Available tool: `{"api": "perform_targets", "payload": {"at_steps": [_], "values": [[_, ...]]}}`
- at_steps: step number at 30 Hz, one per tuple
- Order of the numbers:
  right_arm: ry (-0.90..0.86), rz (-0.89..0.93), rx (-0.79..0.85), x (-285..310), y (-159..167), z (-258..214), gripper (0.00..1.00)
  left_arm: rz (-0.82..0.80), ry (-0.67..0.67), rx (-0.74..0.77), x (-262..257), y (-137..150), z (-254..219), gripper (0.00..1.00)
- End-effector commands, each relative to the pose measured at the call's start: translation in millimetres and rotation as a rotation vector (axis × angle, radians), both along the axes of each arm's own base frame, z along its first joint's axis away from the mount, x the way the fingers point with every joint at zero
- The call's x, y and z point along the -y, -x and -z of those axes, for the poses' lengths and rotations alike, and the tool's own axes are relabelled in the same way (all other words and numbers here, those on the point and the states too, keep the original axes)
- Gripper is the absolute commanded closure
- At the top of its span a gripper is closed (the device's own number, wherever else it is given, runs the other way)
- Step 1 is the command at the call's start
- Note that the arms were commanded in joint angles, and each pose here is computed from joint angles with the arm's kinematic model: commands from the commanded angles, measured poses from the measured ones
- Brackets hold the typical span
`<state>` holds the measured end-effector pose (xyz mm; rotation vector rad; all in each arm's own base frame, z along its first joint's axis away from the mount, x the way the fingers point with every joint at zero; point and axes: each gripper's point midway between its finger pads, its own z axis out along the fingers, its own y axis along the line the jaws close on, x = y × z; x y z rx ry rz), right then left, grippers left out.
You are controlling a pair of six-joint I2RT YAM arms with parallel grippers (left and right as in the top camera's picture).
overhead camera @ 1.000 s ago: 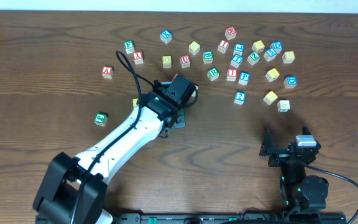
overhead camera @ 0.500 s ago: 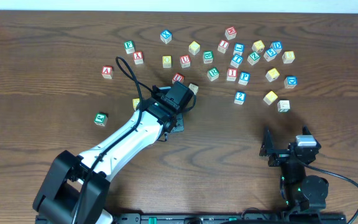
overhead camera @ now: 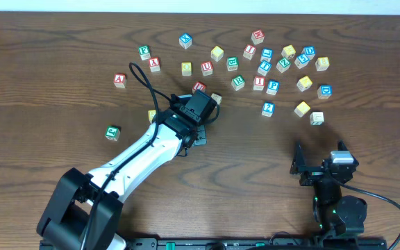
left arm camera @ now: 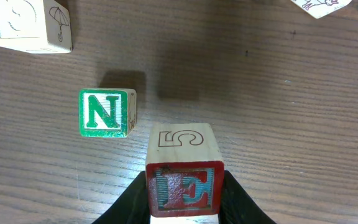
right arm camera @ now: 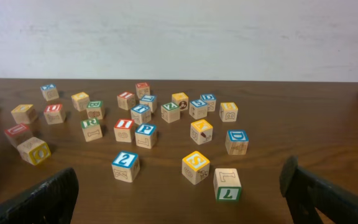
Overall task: Spell out NEURIPS
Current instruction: 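Lower the red E block beside the right side of the green N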
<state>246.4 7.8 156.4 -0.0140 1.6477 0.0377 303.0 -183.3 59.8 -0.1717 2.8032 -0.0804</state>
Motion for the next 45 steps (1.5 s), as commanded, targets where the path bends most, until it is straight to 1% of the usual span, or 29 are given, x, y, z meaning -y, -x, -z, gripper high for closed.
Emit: {"api": "perform_targets", "payload": {"at_steps": [1,28,45], "values": [[-0.013,0.007,0.000,2,0,0,0.01,0.000,-0.019,0.025,-4,-3,-4,0.92],[-0.013,0.007,0.000,2,0,0,0.01,0.025,-0.069,-0.017,-8,-9,25,0.92],[-0.013,0.008,-0.001,2,0,0,0.01,0.029,-0.080,-0.030,-11,-11,33,0.93]]}}
